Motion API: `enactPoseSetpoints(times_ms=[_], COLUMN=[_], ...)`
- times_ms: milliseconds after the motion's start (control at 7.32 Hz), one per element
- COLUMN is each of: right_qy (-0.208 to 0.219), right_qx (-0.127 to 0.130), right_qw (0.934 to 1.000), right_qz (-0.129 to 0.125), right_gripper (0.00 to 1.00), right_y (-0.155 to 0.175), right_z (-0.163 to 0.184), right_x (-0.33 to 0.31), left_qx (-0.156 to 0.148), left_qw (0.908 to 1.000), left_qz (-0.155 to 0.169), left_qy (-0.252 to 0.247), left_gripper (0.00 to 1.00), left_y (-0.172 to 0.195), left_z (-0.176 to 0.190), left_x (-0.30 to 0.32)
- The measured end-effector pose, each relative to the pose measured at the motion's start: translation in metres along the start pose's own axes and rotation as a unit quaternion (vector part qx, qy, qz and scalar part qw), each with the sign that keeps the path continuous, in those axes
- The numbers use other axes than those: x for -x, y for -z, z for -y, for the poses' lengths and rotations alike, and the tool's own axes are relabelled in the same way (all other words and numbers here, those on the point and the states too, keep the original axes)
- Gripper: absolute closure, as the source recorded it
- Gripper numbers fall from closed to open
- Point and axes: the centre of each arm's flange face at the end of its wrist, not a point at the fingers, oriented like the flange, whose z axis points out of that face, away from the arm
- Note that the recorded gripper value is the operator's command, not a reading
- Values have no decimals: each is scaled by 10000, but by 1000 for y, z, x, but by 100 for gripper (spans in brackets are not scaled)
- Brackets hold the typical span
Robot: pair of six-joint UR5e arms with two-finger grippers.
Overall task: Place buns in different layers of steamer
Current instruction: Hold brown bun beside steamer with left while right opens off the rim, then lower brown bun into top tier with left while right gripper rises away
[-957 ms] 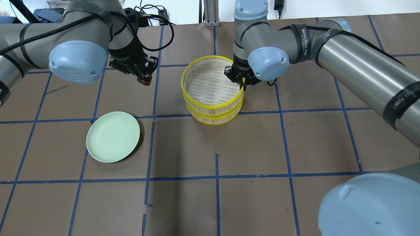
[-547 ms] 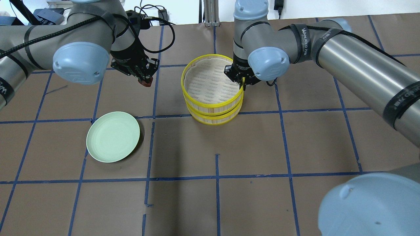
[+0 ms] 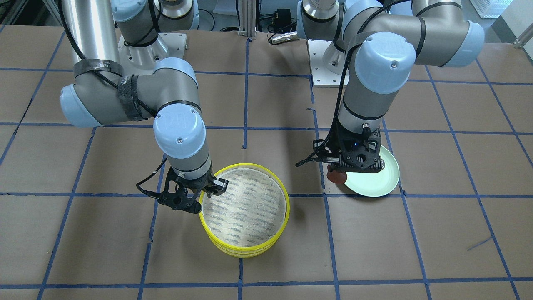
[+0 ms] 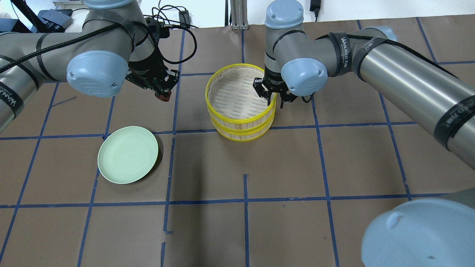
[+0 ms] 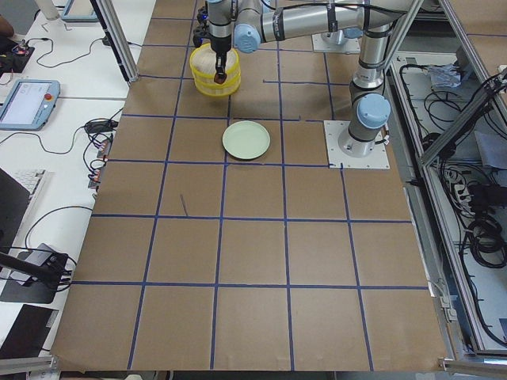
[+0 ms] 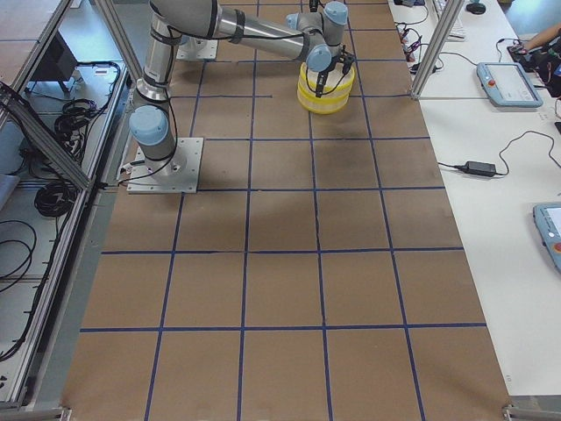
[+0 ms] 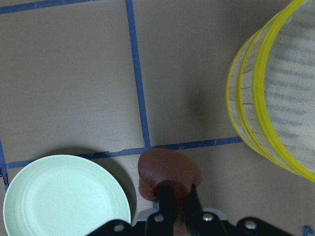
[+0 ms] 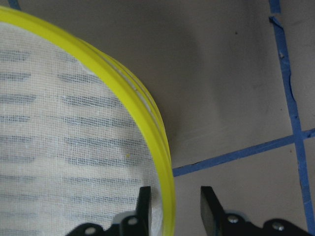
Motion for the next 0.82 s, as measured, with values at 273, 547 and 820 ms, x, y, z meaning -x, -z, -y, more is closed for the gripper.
enactPoseSetpoints(times_ms=[273,547,820], right_qy=[24,9,21], right_qx=[29,82,95], right_qw=[10000,9999,9999], right_qz=[-20,-57,-71], right_gripper=[47,45,43], right_y=[0,1,7], right_z=[-2,-7,-15], right_x=[-1,-3,-7], left_qx=[-18,-134,-235], left_qw=[9998,9989,9945], left_qz=[42,-250,-701], left_qy=[174,384,747], left_gripper=[98,98,98], left_y=[-5,-3,-1], left_z=[5,10,14], left_x=[-3,-17,-39])
